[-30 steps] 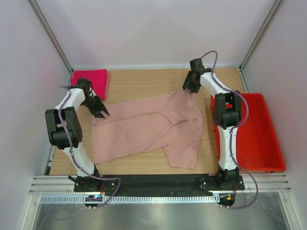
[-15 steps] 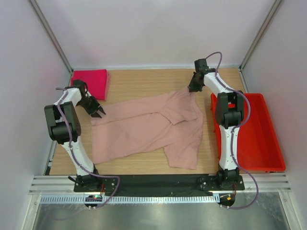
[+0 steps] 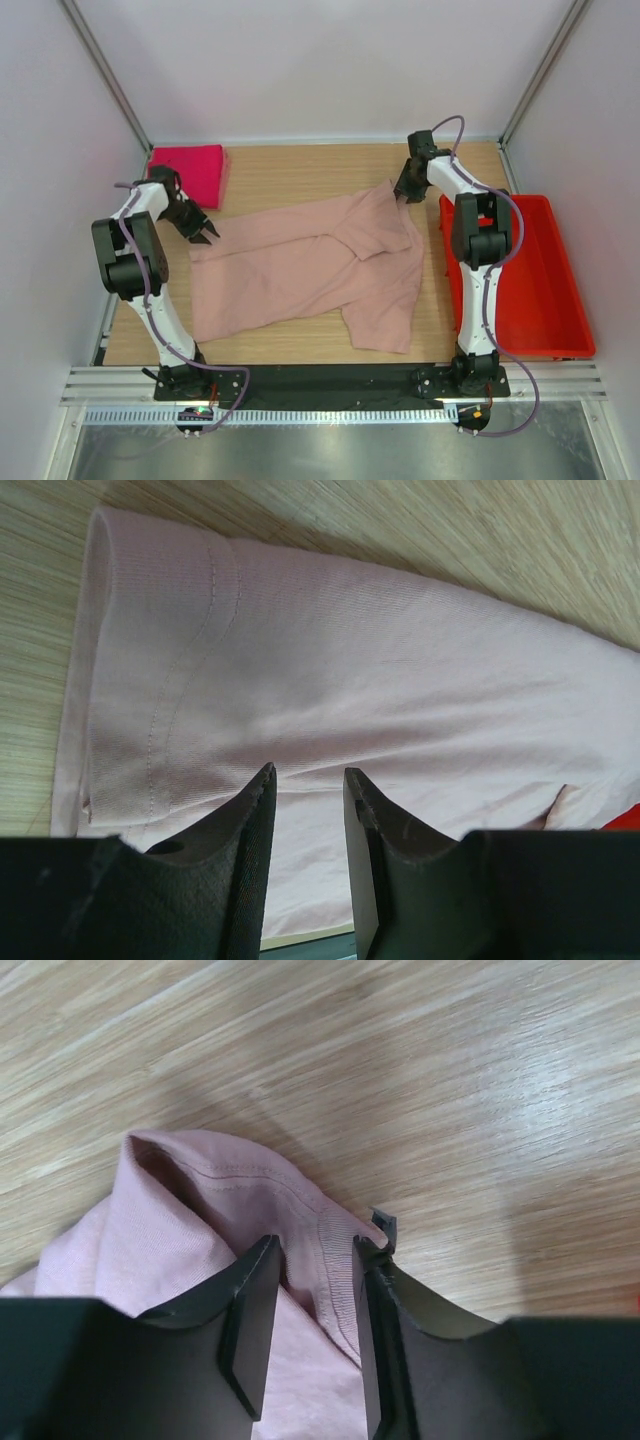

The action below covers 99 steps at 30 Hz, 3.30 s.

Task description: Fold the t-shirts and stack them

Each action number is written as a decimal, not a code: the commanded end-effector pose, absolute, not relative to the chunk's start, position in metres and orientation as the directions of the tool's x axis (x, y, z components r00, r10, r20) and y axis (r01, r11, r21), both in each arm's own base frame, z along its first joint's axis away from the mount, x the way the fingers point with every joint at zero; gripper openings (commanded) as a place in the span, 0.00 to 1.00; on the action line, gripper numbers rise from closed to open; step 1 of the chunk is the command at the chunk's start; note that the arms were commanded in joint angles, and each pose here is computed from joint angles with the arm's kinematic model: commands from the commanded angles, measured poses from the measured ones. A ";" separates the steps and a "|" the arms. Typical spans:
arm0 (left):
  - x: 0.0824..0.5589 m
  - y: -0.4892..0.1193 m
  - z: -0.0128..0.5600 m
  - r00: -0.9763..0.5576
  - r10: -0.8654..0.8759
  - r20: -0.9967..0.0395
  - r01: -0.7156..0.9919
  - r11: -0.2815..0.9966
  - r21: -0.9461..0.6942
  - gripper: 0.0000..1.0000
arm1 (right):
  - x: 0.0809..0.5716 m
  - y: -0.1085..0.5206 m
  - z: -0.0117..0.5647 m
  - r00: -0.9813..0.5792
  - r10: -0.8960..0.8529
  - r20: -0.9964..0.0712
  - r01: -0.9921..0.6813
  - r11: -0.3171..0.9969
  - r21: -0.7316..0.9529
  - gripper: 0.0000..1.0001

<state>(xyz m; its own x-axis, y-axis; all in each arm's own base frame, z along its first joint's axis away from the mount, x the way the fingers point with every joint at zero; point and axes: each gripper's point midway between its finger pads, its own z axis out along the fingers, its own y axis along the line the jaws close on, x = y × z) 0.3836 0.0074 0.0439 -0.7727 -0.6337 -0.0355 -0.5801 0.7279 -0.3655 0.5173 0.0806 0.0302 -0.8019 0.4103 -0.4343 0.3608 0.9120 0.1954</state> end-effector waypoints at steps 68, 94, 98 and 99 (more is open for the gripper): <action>0.413 0.039 0.041 -0.752 -0.648 -0.117 -0.583 0.738 -0.339 0.35 | 0.559 0.088 0.088 -0.800 0.299 -0.520 0.156 0.941 0.300 0.53; 0.409 0.042 0.001 -0.745 -0.665 -0.050 -0.627 0.724 -0.289 0.34 | 0.589 0.093 0.041 -0.798 0.319 -0.511 0.156 0.929 0.336 0.01; 0.416 0.049 -0.007 -0.736 -0.673 -0.074 -0.635 0.724 -0.269 0.34 | 0.604 0.083 0.040 -0.734 0.411 -0.541 0.256 0.905 0.341 0.01; 0.419 0.051 -0.009 -0.730 -0.679 -0.077 -0.640 0.719 -0.270 0.34 | 0.607 0.080 0.040 -0.719 0.433 -0.544 0.274 0.896 0.350 0.01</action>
